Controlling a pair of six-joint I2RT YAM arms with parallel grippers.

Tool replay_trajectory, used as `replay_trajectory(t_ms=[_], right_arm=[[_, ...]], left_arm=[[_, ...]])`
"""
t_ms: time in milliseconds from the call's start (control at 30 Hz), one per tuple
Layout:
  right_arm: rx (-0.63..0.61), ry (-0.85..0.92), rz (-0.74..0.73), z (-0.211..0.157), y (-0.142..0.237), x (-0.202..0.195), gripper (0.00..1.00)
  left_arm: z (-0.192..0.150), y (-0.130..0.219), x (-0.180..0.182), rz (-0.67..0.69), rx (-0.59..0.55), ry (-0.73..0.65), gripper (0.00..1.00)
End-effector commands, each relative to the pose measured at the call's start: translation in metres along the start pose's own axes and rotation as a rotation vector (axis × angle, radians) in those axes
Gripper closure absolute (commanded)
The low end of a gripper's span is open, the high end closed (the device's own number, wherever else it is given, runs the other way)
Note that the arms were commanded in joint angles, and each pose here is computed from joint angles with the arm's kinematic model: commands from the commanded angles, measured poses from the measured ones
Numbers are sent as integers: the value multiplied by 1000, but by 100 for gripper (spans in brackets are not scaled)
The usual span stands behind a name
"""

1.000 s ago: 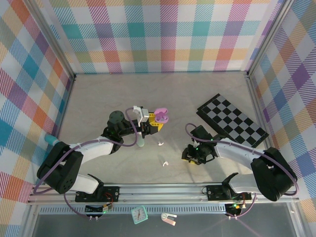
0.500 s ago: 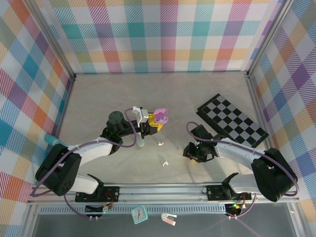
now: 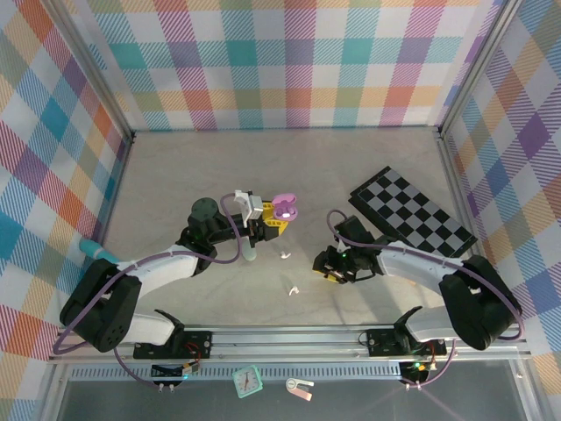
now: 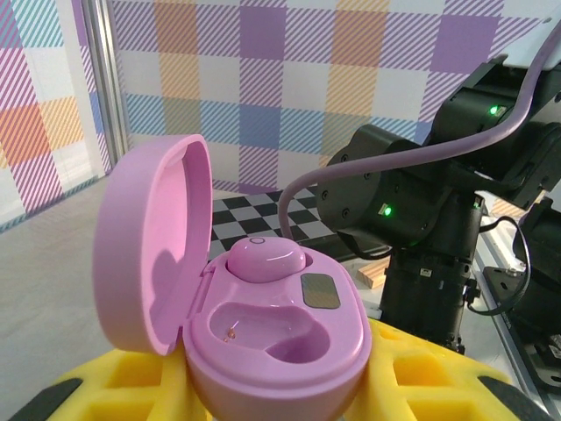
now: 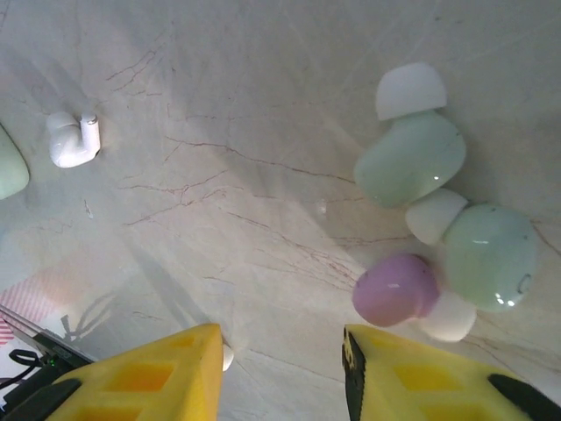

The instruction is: Insert wireless bluetooth earbuds into charging case

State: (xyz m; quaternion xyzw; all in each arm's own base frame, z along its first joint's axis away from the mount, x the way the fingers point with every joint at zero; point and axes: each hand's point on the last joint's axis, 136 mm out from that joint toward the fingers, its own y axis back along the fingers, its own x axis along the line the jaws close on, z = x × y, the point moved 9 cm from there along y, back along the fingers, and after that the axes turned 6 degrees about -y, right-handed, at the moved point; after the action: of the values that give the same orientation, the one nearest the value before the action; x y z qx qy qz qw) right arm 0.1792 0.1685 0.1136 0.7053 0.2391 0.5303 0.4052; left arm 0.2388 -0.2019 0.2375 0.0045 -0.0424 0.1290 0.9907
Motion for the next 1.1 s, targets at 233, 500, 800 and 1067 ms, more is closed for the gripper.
replay_trajectory(t_ms=[233,500,800,1067], right_arm=[[-97,193,-107,16,25,21,53],[-59,210,-169,22,9,16,52],[-44,220,-200,26,-3,11,50],[-17,244,-223,23,-5,5,48]], left_arm=[[7,9,2,26,-19,-47,80],[7,12,0,35,-27,-37,80],[9,11,0,27,-24,-38,80],[9,12,0,30,-21,-39,80]])
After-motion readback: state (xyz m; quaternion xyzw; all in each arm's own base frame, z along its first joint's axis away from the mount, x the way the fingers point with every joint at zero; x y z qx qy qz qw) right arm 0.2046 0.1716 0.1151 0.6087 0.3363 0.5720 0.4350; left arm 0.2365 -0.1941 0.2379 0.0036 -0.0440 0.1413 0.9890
